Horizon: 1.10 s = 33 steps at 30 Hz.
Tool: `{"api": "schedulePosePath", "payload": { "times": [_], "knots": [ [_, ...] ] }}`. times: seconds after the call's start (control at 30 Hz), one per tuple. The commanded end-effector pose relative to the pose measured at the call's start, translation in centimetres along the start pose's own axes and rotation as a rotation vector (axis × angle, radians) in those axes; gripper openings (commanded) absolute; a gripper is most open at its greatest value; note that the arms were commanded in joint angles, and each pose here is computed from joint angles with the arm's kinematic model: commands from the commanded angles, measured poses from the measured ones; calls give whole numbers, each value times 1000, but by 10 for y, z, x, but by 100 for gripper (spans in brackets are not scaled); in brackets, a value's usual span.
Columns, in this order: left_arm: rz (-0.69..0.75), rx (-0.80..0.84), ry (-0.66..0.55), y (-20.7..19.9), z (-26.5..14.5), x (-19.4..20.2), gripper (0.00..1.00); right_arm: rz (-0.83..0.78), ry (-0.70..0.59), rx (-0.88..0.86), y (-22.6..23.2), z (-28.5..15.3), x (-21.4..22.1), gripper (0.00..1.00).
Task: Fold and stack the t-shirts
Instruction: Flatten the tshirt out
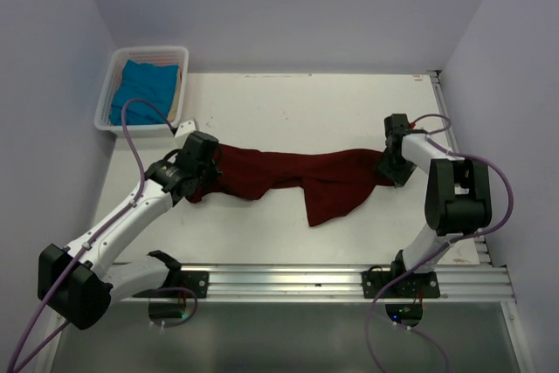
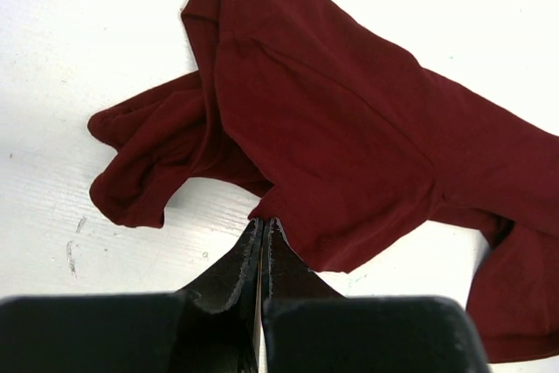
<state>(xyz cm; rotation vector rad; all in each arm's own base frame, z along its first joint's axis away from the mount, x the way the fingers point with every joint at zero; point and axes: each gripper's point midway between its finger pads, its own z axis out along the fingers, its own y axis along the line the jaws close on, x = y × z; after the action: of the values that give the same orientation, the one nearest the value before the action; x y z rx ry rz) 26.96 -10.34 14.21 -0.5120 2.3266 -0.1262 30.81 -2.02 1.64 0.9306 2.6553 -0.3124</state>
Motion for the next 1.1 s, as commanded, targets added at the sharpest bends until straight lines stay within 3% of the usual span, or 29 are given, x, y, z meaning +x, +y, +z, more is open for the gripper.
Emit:
{"api": "schedulePosePath", "payload": {
  "times": [0.0, 0.07, 0.17, 0.2, 0.27, 0.83, 0.97, 1.07],
  "knots": [
    [15, -1, -35, -3, -3, -12, 0, 55, 3, -6, -2, 15, 1, 54],
    [17, -3, -33, -2, -4, -12, 0, 50, 6, -9, 0, 17, 2, 49],
    [14, -4, -36, -2, -5, -13, 0, 56, -6, -16, 0, 16, 0, 25],
    [13, -4, -41, -2, -6, -14, 0, 60, -15, -26, 1, 13, -2, 12],
    [14, -8, -43, 0, -7, -14, 0, 60, -23, -22, -2, 10, -2, 0],
    [37, -21, -180, -8, -36, -68, 0, 38, -181, -183, 4, -72, -47, 0],
    [33, -17, -307, -11, -59, -106, 0, 16, -237, -333, 23, -104, -61, 0],
    [52, 34, -410, -21, -83, -137, 0, 5, -361, -498, 35, -157, -82, 0]
  ]
}}
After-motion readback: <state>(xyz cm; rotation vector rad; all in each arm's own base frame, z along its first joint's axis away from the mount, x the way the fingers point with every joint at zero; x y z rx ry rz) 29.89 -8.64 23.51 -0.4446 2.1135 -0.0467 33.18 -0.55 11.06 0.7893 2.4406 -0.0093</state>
